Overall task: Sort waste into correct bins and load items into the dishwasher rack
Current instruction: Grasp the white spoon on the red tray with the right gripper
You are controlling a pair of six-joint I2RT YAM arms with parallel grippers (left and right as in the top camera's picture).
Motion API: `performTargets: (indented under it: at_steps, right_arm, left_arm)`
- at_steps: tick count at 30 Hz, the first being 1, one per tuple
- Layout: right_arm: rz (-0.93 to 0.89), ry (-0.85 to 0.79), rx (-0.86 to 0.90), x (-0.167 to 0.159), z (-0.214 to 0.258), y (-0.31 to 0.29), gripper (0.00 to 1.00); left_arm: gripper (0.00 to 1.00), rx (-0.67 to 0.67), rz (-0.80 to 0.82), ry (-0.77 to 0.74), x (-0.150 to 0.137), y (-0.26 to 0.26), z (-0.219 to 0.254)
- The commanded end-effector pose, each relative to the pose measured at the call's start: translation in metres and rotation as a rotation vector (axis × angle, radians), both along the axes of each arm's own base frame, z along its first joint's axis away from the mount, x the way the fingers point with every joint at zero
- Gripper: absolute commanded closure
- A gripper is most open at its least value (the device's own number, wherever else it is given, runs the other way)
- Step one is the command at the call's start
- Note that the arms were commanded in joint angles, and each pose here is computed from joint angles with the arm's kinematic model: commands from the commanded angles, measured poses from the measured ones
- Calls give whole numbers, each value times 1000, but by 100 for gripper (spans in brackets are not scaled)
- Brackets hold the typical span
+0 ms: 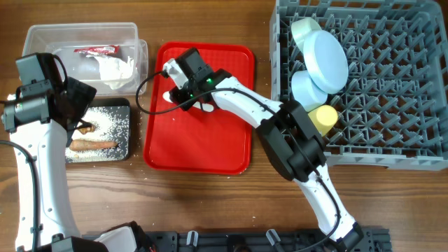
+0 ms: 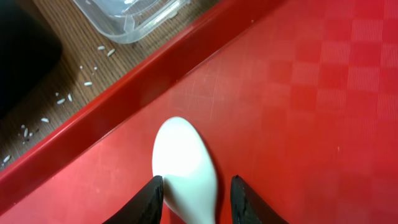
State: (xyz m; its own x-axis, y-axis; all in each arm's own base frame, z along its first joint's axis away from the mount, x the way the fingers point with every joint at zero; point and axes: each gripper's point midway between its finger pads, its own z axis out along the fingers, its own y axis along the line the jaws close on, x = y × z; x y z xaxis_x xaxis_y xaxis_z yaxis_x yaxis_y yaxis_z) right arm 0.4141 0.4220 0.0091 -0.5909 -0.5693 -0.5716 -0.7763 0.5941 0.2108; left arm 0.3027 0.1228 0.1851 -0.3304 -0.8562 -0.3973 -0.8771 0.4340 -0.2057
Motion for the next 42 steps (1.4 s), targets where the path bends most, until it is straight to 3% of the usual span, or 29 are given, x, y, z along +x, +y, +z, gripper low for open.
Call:
performTargets:
  at_steps: [1, 4, 9, 11, 15, 21, 30, 32, 34, 36, 38, 42]
  right_arm:
    - [25, 90, -60, -22, -29, -4, 64]
    - [49, 144, -58, -35, -32, -4, 51]
    - [29, 157, -56, -36, -32, -4, 47]
    - [21, 152, -48, -34, -32, -2, 49]
    - [-96, 130, -114, -20, -48, -15, 62]
    - [-187, 104, -223, -11, -78, -36, 64]
    - [-188, 111, -237, -13, -83, -38, 68]
    - [-189, 121, -238, -15, -84, -39, 63]
    - [-203, 140, -236, -17, -84, -39, 51]
    - [-195, 157, -228, -20, -84, -38, 49]
    - [-209, 173, -223, -22, -85, -38, 54]
    - [-214, 178, -226, -23, -85, -39, 81]
  left_arm:
    - [0, 12, -12, -8, 0, 1, 4]
    - [0, 12, -12, -8, 0, 1, 4]
    - [0, 12, -12, -8, 0, 1, 4]
    - [0, 12, -12, -8, 0, 1, 4]
    - [0, 12, -12, -8, 0, 1, 4]
    - [0, 12, -12, -8, 0, 1, 4]
    - [0, 12, -12, -8, 0, 1, 4]
    - [0, 12, -12, -8, 0, 1, 4]
    - [0, 12, -12, -8, 0, 1, 4]
    - [0, 12, -12, -8, 0, 1, 4]
    - [0, 12, -12, -8, 0, 1, 4]
    - [0, 12, -12, -8, 0, 1, 4]
